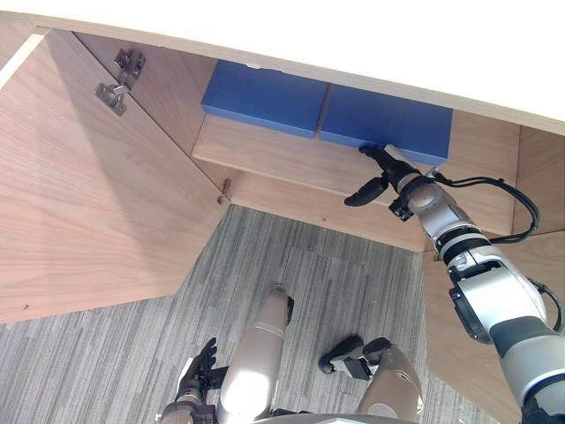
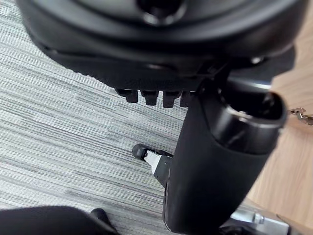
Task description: Walk over to the cabinet, pick up the folder, carry it to the office cabinet, place the folder inside the office cabinet, then close the office cabinet door
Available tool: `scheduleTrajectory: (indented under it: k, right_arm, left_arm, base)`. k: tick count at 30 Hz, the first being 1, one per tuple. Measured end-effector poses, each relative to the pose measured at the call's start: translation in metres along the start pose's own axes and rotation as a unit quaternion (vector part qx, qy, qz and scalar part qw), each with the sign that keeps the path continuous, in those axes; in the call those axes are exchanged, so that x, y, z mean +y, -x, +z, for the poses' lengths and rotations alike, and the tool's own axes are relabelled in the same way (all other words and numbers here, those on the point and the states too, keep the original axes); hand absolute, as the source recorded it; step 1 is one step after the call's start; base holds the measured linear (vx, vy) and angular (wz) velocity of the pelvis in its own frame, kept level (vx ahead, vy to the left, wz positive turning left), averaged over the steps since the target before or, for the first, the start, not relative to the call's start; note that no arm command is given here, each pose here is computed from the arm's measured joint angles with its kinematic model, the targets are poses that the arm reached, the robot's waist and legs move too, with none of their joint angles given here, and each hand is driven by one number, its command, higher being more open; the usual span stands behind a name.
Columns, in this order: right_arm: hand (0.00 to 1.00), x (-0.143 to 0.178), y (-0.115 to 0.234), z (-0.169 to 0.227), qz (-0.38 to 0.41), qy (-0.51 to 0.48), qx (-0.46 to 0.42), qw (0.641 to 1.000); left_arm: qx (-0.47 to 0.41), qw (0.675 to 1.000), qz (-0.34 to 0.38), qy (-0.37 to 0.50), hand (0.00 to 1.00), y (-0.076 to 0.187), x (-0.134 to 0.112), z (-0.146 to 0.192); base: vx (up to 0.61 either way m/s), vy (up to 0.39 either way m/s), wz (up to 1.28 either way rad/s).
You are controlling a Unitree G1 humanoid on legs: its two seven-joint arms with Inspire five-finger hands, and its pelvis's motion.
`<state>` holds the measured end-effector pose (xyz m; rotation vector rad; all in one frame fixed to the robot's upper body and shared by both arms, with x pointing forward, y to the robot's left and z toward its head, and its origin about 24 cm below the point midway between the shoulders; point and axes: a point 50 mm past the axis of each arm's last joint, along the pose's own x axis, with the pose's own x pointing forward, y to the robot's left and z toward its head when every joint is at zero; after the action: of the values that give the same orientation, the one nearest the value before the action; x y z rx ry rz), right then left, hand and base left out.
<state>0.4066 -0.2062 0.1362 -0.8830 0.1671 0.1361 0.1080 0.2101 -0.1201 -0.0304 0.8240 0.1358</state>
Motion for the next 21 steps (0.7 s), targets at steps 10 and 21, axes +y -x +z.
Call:
scheduleTrajectory:
  k: [10, 21]
  right_arm:
    - [1.0, 0.014, -0.004, 0.016, -0.011, 0.061, -0.013, 0.998]
    - [1.0, 0.102, -0.005, 0.059, 0.103, 0.13, -0.043, 0.985]
  left_arm:
    - [0.011, 1.0, 0.005, 0.013, 1.0, -0.004, -0.007, -0.004]
    - [0.056, 0.996, 0.061, 0.046, 1.0, 0.004, 0.011, -0.028]
  base:
    - [0.03, -0.014, -0.13]
    - [0.06, -0.076, -0.59]
